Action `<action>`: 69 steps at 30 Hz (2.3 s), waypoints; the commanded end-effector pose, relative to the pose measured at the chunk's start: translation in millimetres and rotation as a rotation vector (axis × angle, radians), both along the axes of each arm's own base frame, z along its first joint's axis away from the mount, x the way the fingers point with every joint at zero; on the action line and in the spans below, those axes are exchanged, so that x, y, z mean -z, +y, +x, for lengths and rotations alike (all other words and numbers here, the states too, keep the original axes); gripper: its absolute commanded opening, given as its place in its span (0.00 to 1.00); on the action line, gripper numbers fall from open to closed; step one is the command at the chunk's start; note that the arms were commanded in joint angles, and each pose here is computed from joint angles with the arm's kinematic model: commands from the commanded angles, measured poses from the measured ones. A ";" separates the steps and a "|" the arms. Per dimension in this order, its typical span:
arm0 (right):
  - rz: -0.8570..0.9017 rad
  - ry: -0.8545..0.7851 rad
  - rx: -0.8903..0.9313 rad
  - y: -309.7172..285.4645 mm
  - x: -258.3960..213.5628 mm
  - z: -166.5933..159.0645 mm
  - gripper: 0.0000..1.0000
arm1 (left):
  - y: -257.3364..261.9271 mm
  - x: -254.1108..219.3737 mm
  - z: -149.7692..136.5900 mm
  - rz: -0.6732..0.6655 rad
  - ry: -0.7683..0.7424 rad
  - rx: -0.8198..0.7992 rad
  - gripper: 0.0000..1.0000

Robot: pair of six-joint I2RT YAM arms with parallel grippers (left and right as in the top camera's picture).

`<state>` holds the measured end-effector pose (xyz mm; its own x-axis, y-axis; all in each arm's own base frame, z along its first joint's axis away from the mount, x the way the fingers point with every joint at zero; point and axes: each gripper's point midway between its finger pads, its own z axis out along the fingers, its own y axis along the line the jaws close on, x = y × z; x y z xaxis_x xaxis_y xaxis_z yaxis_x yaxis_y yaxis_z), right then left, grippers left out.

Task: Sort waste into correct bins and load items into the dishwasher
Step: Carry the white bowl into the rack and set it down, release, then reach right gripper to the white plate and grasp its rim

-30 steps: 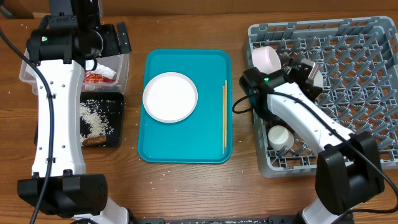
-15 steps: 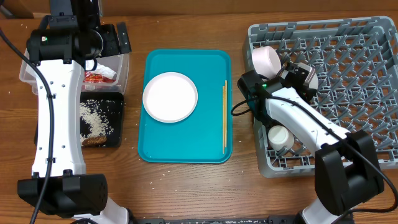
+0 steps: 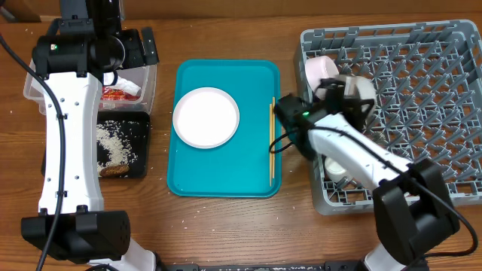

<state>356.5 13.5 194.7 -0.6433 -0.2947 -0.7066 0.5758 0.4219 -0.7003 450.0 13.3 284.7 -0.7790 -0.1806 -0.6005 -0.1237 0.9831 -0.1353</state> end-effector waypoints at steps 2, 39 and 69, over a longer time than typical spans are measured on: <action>-0.109 0.060 -0.041 10.1 -10.1 0.1 0.04 | -1.5 -4.0 0.8 0.005 -0.011 0.014 1.00; 0.018 0.208 -0.103 27.4 38.2 -15.7 0.77 | -1.5 -4.0 0.8 0.005 -0.011 0.014 1.00; 1.367 0.408 -0.594 266.1 92.2 28.0 0.67 | -1.5 -4.0 0.8 0.005 -0.011 0.014 1.00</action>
